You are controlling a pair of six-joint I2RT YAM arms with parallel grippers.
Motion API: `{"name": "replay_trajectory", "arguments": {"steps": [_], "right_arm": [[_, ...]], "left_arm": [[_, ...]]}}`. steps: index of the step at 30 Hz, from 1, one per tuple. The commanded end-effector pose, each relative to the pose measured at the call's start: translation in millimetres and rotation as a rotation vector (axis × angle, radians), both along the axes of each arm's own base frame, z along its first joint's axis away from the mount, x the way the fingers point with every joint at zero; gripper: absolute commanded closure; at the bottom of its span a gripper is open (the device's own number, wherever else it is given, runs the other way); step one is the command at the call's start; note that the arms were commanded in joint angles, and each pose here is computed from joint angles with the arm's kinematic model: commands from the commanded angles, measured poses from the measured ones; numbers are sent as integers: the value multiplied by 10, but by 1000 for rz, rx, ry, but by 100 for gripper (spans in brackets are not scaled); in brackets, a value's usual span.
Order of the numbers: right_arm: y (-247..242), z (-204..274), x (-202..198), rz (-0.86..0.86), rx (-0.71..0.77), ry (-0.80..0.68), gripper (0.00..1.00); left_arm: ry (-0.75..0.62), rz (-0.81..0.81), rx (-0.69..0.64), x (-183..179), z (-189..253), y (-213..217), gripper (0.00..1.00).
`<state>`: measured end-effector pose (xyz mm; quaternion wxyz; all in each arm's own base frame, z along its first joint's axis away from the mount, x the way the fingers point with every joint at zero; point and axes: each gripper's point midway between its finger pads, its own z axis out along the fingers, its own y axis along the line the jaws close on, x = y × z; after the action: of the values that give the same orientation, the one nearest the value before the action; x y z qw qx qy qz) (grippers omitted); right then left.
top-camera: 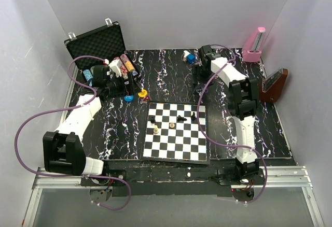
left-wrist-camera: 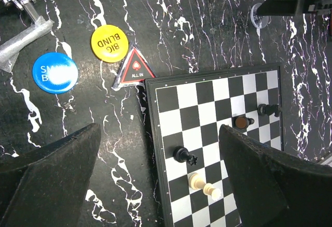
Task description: Pack up texas hold em set
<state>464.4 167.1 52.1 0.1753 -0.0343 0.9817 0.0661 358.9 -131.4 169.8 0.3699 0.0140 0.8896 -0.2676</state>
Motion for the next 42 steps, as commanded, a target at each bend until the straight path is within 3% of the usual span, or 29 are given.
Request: {"name": "replay_trajectory", "arguments": {"steps": [1,42], "right_arm": [[-19,-208,36,-37,-11,19,28],[-205,-587,-181,-55,-170,122,37]], "left_arm": [[-48,-16,-21,0,177,-40,3],[-71,-23,-33,12,274,-60,2]]}}
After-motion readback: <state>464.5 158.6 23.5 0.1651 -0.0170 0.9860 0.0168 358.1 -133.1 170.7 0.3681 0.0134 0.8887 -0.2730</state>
